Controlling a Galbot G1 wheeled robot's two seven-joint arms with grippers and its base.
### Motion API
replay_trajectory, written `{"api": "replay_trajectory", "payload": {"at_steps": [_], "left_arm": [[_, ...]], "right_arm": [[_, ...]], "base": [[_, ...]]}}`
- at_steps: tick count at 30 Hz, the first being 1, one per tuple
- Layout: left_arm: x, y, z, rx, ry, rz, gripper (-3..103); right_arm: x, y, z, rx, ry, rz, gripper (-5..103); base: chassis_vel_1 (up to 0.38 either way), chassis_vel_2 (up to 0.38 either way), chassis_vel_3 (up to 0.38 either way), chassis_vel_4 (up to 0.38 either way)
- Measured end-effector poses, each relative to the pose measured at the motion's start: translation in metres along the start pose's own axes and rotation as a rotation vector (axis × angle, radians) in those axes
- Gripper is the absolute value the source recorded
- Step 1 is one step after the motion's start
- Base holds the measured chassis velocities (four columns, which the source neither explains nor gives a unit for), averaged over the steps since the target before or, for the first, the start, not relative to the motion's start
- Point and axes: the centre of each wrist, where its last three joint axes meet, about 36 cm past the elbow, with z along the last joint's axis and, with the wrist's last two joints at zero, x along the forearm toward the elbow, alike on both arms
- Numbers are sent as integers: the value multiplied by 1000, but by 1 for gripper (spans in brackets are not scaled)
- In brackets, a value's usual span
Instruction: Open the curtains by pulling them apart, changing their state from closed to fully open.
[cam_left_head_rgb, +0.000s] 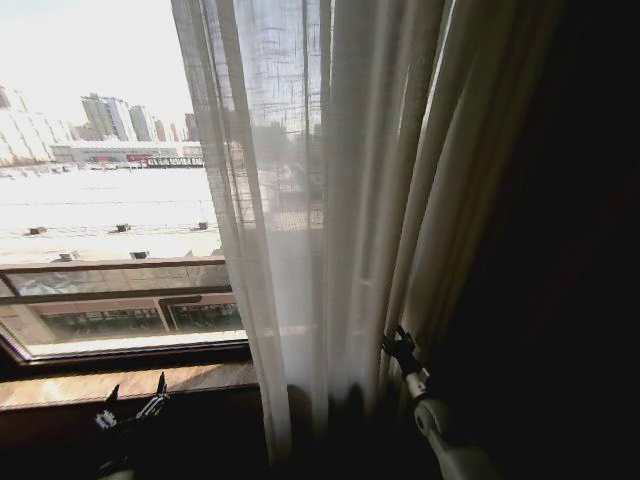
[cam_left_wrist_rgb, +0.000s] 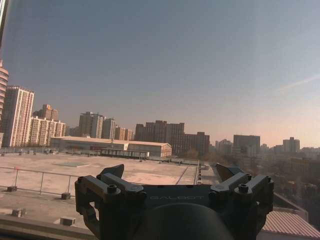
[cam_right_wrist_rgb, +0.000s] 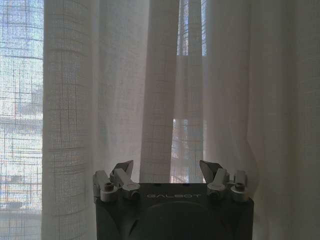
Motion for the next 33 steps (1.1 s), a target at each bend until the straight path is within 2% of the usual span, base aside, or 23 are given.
{"api": "replay_trajectory", "payload": {"at_steps": [3,5,9,19,33], "left_arm": [[0,0,0,0,0,0,100],[0,0,0,0,0,0,100],[0,0,0,0,0,0,100],[0,0,0,0,0,0,100],[0,0,0,0,0,0,100]], "right_arm": [[5,0,0,9,1,2,79],[12,0,-1,15,0,5,91],[17,1,-3,18,-5,13,100],[27,3,-6,26,-12,6,100],[25,1,0,15,-33,27,100]], "base": [[0,0,0,0],[0,0,0,0],[66,18,-49,-19],[214,125,-208,-127],[345,290,-338,-276]]}}
